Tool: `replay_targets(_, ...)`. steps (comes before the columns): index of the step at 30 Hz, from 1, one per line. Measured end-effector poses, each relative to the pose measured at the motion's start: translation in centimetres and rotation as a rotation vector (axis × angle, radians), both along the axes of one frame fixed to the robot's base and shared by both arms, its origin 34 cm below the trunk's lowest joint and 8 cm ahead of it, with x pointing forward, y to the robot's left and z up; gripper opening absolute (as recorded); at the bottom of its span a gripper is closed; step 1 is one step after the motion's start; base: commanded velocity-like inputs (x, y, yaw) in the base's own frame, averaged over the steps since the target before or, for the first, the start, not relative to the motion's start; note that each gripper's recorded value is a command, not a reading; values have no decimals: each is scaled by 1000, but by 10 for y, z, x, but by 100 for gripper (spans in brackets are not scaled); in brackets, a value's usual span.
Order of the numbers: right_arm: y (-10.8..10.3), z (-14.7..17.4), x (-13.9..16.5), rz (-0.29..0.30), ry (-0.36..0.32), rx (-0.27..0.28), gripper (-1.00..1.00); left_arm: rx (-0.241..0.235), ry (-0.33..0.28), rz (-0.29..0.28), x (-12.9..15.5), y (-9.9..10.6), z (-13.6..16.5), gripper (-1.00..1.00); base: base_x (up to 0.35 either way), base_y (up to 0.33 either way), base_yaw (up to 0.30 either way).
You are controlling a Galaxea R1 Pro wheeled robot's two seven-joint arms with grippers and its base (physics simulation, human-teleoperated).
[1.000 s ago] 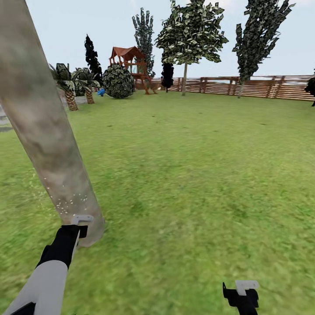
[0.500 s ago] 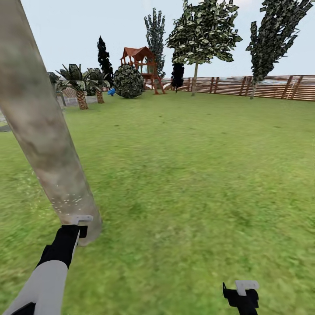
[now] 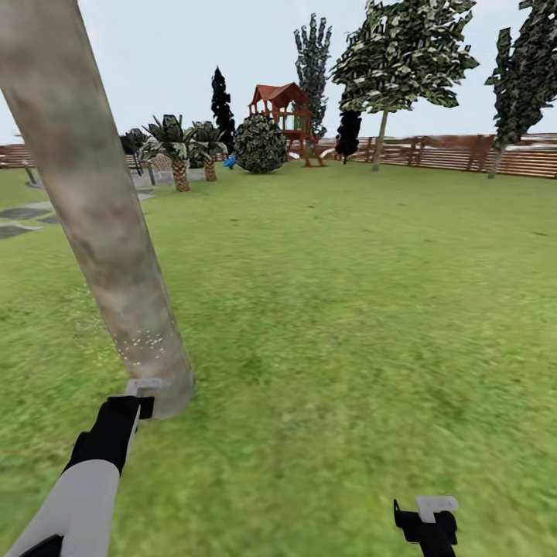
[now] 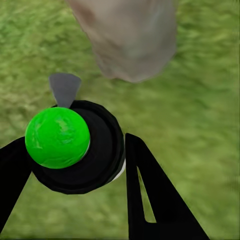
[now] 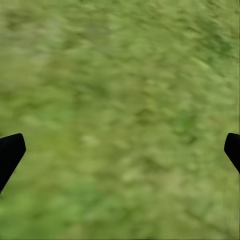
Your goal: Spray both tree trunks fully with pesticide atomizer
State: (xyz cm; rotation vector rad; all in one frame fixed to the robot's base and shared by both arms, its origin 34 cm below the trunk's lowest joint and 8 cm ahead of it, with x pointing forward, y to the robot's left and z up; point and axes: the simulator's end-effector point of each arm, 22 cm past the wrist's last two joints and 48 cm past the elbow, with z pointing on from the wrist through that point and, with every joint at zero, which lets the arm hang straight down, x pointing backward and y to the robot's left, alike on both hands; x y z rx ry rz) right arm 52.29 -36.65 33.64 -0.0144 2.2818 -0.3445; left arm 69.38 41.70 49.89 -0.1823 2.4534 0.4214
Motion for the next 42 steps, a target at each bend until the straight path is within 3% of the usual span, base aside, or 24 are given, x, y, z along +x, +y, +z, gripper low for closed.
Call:
replay_targets(3,0,0,0,0,0,0,100,-5,-16,-3,8,-2,9,-100,0,-2,278)
replay_targets(7,0,0,0,-1,-2,0,100,4,-97,8,38,5,53,-100,0,0,278)
replay_targets(10,0,0,0,0,-1,0,100,-28,-110,-1,69,-18,93,-100,0,0,277)
replay_targets(14,0,0,0,-2,-2,-1,100,13,-138,-42,97,-26,136,-100,0,0,66)
replay_targets(16,-1,0,0,-2,-2,-2,100,7,-140,-37,96,-11,140,-100,0,0,4)
replay_targets(18,-2,0,0,-2,-2,-2,100,14,-127,-41,87,25,140,-100,0,0,0)
replay_targets(20,-2,1,0,-3,-2,-2,100,3,-125,-49,85,32,139,-100,0,0,0)
replay_targets(42,-2,0,0,-3,-1,-3,100,-9,-128,-59,87,26,139,-100,32,-238,0)
